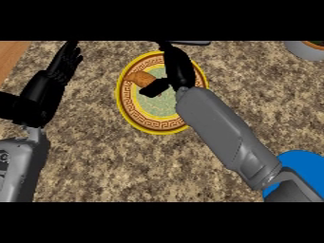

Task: Pick the croissant from the plate and place it in the plate

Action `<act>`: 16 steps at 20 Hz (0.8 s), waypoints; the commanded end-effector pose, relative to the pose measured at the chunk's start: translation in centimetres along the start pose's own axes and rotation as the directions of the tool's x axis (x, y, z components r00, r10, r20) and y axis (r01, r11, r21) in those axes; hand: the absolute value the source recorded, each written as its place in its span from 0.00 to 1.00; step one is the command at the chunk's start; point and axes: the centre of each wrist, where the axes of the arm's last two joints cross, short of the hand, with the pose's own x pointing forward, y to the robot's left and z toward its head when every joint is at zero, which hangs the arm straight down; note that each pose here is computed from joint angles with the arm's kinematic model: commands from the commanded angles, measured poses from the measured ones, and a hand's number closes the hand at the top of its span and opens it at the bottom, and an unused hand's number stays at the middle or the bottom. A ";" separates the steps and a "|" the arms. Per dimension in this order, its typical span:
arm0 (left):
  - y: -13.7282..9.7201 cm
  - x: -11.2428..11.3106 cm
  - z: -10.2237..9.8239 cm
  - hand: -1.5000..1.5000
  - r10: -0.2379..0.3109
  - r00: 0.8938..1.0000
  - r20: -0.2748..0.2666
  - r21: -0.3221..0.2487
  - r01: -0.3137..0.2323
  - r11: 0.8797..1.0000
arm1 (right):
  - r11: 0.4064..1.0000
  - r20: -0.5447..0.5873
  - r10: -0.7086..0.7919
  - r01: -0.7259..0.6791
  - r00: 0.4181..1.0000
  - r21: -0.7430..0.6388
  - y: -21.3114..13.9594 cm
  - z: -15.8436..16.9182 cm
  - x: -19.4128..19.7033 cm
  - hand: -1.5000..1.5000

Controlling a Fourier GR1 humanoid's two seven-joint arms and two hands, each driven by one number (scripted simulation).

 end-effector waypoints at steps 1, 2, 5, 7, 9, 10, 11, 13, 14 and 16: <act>-0.5 -0.6 -0.5 0.50 0.001 1.000 -0.005 0.002 -0.001 1.000 | 0.986 0.033 -0.131 0.133 0.991 -0.102 -0.3 -0.1 0.4 0.00; 0.4 -0.4 0.5 0.50 0.001 1.000 -0.006 -0.004 -0.001 1.000 | 0.978 0.038 -0.172 0.175 0.984 -0.110 -1.2 -0.8 1.2 0.00; 1.2 -1.0 0.6 0.50 -0.010 1.000 -0.007 0.035 0.011 0.999 | 0.948 0.059 -0.297 0.302 0.953 -0.105 -2.3 -1.6 1.9 0.00; 1.7 -0.4 -0.1 0.50 -0.020 1.000 -0.020 0.059 0.021 0.998 | 0.935 0.047 -0.332 0.335 0.942 -0.112 -1.9 -1.2 1.1 0.00; 1.5 -0.9 0.9 0.50 -0.013 0.999 -0.032 0.073 0.016 0.997 | 0.915 0.047 -0.371 0.374 0.927 -0.152 -1.9 -1.1 -0.4 0.00; 1.8 -0.2 0.2 0.50 -0.006 1.000 -0.031 0.072 0.008 0.997 | 0.915 0.048 -0.378 0.381 0.925 -0.136 -2.5 -1.7 1.7 0.00; 2.4 -0.6 1.0 0.50 0.000 1.000 -0.022 0.080 0.002 0.997 | 0.910 0.032 -0.386 0.386 0.922 -0.150 -1.8 -1.1 -1.7 0.00; 1.1 -0.9 2.3 0.50 -0.025 0.999 -0.024 0.079 0.027 0.997 | 0.890 0.054 -0.414 0.417 0.909 -0.184 -3.8 -1.5 -4.1 0.00; 3.0 -1.3 2.7 0.50 -0.027 0.999 -0.046 0.090 0.031 0.995 | 0.892 0.044 -0.421 0.422 0.906 -0.162 -3.5 -1.0 -4.8 0.00; 3.8 0.7 2.0 0.50 -0.020 0.999 -0.033 0.095 0.023 0.995 | 0.872 0.066 -0.452 0.456 0.890 -0.176 -5.6 -1.6 -5.9 0.00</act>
